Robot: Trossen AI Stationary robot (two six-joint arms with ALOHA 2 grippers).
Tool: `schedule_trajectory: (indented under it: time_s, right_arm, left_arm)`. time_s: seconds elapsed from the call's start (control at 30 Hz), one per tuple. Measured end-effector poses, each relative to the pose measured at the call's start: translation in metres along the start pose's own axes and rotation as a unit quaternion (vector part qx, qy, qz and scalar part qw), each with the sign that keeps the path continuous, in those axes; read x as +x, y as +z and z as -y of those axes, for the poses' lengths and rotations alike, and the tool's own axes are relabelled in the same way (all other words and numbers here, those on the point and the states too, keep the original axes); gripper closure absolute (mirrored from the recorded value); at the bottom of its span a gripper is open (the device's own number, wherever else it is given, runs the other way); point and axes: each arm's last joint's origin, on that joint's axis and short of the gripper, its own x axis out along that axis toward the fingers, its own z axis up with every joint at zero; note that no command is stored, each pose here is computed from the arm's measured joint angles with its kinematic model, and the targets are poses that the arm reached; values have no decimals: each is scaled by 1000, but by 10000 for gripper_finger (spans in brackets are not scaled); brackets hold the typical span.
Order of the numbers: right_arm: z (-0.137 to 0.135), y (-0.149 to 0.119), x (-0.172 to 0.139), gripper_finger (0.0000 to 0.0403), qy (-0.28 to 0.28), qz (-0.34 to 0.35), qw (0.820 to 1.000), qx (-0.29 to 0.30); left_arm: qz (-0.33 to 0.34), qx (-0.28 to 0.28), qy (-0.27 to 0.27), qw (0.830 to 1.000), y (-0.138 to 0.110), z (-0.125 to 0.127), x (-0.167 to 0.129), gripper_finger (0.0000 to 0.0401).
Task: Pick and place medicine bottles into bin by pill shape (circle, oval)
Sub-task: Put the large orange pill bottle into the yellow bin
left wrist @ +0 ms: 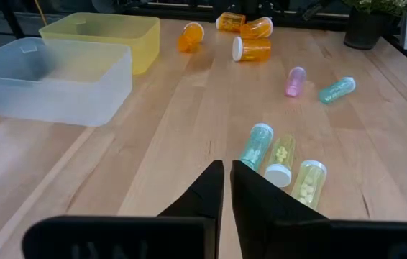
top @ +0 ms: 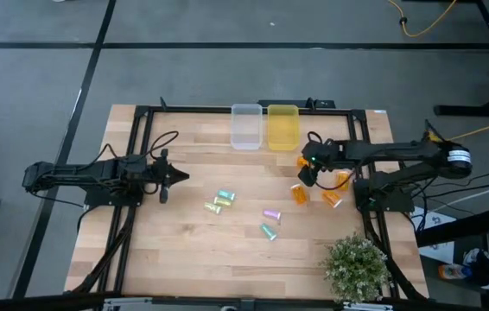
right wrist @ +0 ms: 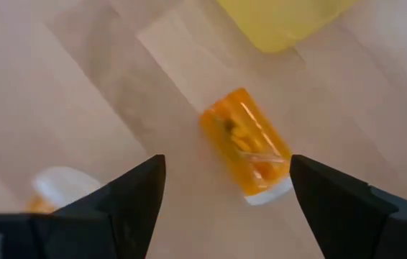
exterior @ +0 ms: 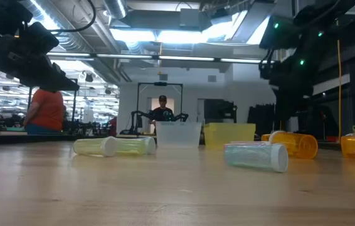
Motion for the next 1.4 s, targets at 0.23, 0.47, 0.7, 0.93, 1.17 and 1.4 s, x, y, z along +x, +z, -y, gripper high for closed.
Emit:
schedule_trajectory:
  time_s: [0.23,0.47,0.7,0.93,1.17,1.4]
  right_arm:
    - [7,3,20,104,-45,-30,997,-51]
    - [7,5,41,104,-32,-64,995,-63]
    - [2,3,62,104,-23,-99,995,3]
    - [1,1,66,108,-35,-109,990,84]
    - [1,3,63,167,-28,-95,990,102]
    - [0,4,64,201,-28,-84,990,112]
  left_arm:
    - [0,0,0,1000,0,0,0,378]
    - [0,0,2,1000,0,0,0,378]
    - [0,0,2,1000,0,0,0,378]
    - [0,0,2,1000,0,0,0,378]
    - [0,0,2,1000,0,0,0,378]
    - [0,0,2,1000,0,0,0,378]
